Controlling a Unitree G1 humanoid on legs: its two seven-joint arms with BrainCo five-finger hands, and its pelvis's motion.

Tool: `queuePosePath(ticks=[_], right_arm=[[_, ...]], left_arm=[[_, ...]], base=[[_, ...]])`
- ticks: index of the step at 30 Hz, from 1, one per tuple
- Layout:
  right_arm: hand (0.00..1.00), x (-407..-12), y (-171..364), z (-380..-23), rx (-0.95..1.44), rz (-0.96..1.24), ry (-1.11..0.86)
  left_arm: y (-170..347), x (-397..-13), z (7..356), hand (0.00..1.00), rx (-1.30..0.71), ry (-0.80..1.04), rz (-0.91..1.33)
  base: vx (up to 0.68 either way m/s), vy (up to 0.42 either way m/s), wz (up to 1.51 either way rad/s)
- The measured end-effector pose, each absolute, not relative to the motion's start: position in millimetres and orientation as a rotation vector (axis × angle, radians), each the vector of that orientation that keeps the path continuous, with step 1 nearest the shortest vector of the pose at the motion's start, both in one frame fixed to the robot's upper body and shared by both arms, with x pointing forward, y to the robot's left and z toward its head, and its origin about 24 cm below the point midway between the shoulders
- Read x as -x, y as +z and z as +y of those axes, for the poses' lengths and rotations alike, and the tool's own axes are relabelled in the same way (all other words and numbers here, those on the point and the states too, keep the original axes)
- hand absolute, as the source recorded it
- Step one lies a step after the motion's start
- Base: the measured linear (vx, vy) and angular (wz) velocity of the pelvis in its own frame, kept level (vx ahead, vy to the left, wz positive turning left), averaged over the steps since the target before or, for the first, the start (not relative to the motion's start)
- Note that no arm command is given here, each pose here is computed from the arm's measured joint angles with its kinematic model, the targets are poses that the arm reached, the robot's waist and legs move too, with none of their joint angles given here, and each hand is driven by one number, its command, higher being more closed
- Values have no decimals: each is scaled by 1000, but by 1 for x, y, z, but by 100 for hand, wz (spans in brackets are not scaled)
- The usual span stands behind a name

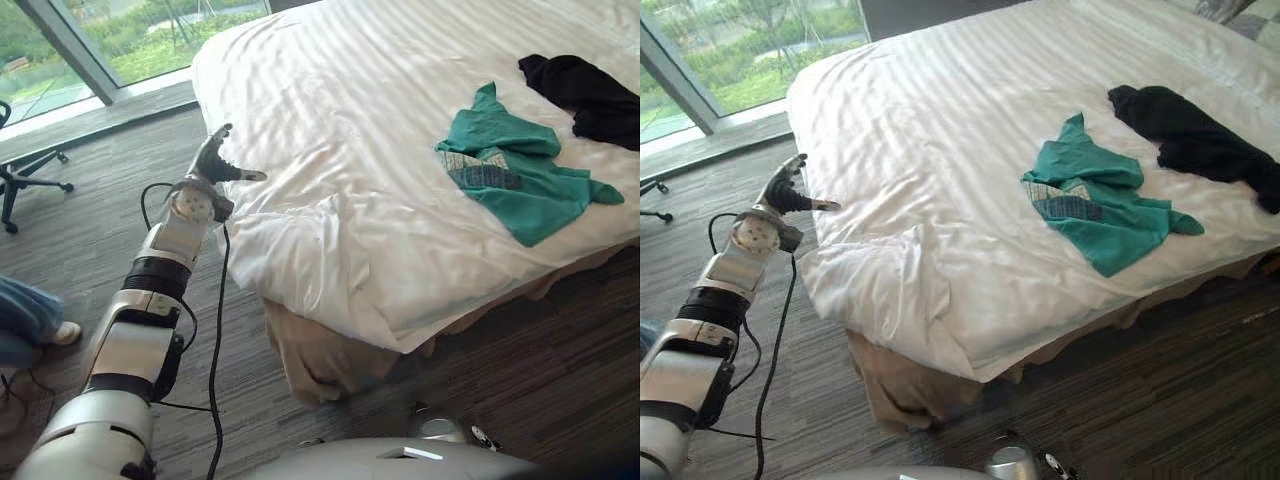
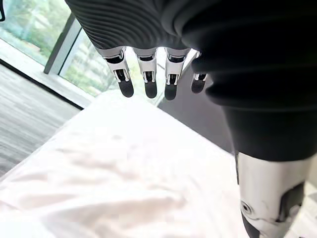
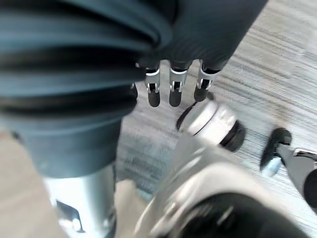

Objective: Tidy the bed and pick cloth on bed and put in laundry

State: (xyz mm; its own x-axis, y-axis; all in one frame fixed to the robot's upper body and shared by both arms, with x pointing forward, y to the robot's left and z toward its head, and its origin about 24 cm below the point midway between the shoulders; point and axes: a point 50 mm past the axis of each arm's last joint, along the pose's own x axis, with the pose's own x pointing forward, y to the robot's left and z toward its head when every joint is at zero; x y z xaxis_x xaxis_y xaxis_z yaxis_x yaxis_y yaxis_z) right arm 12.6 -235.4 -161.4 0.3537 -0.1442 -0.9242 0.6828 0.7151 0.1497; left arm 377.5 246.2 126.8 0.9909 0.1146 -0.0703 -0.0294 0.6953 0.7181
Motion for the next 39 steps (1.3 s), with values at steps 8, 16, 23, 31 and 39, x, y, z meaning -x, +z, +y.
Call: queuePosePath(ticks=[8,16,23,31,39], right_arm=[[0,-24,-156,-252,-533,1041,-557],[0,-64,-143,-268,-498,916,-509],[0,-94,-133,-266,-442,849,-396],[0,-113,-126,-259,-405,815,-314],[0,-90,-140,-254,-415,916,-362]], left_arm=[[120,-386,222,0,-847,20,175],[88,-383,206,0,-850,-61,330],[87,-382,210,100,-975,-47,329],[95,-383,206,100,-956,-41,244],[65,-346,188,100,-750,-218,165]], base=[[-8,6,-15],[-74,-5,-4],[-131,-22,-2],[-20,12,-7],[127,13,35]])
